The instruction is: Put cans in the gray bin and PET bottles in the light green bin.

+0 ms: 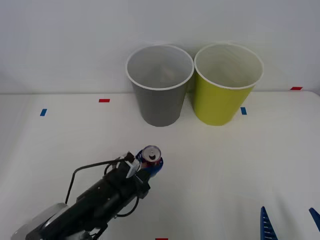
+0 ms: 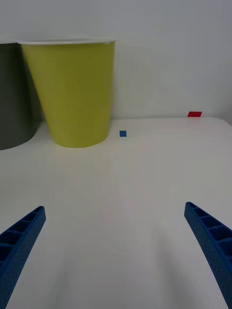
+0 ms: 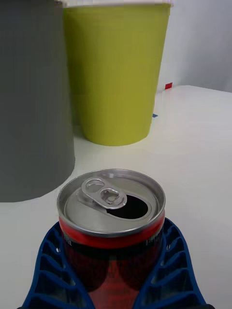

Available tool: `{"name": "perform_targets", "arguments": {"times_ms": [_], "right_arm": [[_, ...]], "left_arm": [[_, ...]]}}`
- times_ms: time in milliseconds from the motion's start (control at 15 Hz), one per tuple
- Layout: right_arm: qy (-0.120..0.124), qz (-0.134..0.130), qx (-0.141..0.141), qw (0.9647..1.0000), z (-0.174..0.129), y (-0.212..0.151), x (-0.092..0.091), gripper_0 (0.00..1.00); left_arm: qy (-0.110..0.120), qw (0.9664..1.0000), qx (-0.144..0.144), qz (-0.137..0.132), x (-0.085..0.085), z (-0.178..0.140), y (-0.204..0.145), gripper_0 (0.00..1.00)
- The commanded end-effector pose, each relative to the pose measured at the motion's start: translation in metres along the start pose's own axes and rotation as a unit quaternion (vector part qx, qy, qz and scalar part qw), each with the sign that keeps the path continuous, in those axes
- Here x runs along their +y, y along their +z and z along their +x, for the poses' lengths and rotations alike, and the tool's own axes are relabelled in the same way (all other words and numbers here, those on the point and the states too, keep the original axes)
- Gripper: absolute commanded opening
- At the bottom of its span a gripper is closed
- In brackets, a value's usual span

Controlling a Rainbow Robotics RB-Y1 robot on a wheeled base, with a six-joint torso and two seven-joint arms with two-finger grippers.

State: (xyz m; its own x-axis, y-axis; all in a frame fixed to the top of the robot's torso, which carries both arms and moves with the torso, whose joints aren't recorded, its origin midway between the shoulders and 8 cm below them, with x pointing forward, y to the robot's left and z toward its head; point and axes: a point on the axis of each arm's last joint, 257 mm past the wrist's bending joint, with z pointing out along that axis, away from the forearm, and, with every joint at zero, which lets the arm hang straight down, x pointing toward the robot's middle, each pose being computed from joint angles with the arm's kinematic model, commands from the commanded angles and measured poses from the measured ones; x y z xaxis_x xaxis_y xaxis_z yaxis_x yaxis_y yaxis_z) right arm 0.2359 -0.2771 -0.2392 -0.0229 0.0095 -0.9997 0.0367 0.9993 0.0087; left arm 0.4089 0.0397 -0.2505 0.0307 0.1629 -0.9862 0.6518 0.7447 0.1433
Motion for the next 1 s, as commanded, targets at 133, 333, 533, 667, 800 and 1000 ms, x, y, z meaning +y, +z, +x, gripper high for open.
{"name": "perform_targets", "arguments": {"times_ms": [133,333,533,667,800,1000], "right_arm": [[0.000,0.000,0.000,1.0000,0.000,0.000,0.000,1.00],[0.000,0.000,0.000,1.0000,0.000,0.000,0.000,1.00],[0.000,0.000,0.000,1.0000,0.000,0.000,0.000,1.00],[0.000,0.000,0.000,1.0000,0.000,0.000,0.000,1.00],[0.000,0.000,0.000,1.0000,0.000,0.000,0.000,1.00],[0.000,0.000,0.000,1.0000,0.000,0.000,0.000,1.00]], "left_arm": [[0.035,0.9987,0.036,-0.008,0.025,-0.041,-0.010,0.00],[0.055,0.9972,0.050,-0.015,0.037,-0.069,-0.018,0.00],[0.067,0.9947,0.074,-0.025,0.048,-0.095,-0.029,0.00],[0.062,0.9929,0.097,-0.029,0.052,-0.115,-0.041,0.00],[0.073,0.9895,0.120,-0.033,0.059,-0.131,-0.055,0.00],[0.094,0.9875,0.121,-0.036,0.081,-0.161,-0.065,0.00]]}}
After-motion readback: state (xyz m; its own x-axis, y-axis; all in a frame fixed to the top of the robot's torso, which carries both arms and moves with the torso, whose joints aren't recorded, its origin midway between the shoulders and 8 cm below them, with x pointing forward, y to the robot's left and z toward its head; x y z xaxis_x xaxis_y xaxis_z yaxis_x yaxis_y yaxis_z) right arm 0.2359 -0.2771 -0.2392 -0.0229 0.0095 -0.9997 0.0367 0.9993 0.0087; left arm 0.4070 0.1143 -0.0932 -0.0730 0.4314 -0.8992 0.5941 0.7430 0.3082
